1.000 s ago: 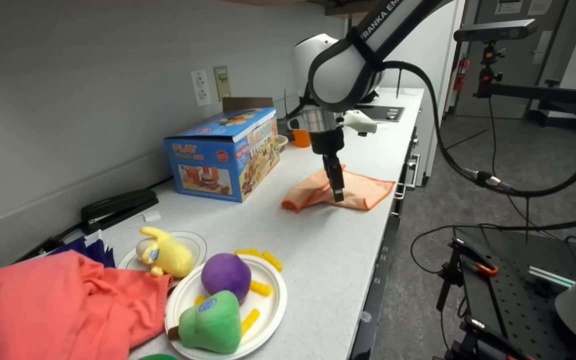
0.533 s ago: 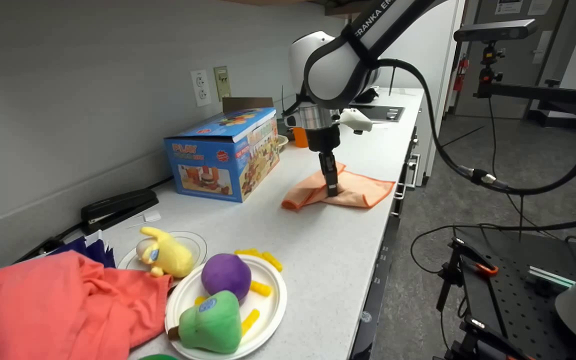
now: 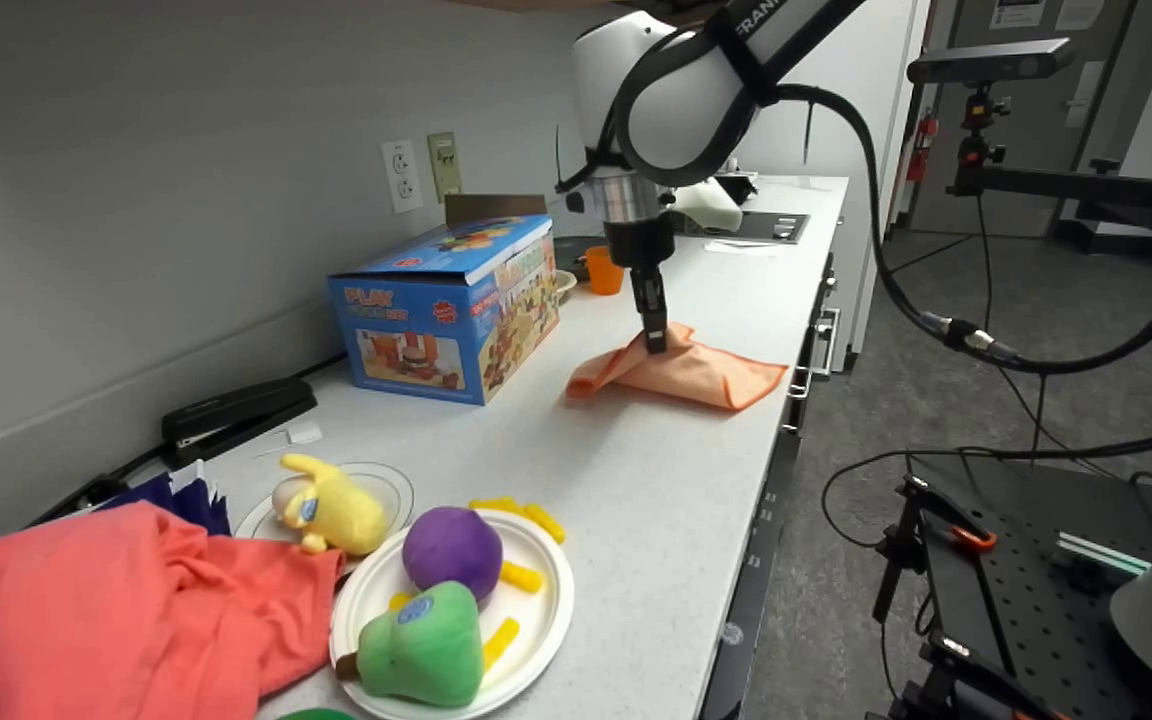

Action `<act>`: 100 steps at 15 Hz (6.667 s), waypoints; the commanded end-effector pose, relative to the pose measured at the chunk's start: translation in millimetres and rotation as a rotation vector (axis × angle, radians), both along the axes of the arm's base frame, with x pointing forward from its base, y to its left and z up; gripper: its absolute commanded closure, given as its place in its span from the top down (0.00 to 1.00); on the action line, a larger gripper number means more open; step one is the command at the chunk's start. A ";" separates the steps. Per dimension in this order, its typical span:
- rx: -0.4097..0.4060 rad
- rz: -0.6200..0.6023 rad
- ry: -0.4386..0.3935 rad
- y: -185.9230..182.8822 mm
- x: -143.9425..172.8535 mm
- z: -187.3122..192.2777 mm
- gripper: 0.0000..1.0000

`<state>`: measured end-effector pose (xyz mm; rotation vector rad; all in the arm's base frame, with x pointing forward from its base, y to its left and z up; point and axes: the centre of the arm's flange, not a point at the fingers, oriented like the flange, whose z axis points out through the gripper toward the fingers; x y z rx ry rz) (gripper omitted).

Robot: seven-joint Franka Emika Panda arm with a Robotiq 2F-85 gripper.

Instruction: Unfold the cloth on the counter

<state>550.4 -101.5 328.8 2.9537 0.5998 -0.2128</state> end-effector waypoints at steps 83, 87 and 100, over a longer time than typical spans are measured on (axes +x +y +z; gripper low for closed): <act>0.443 -0.400 0.199 27.3 -5.3 -19.2 1.00; 0.560 -0.392 0.213 30.3 -3.2 -12.3 1.00; 0.213 -0.273 0.101 -0.9 -12.2 -67.8 1.00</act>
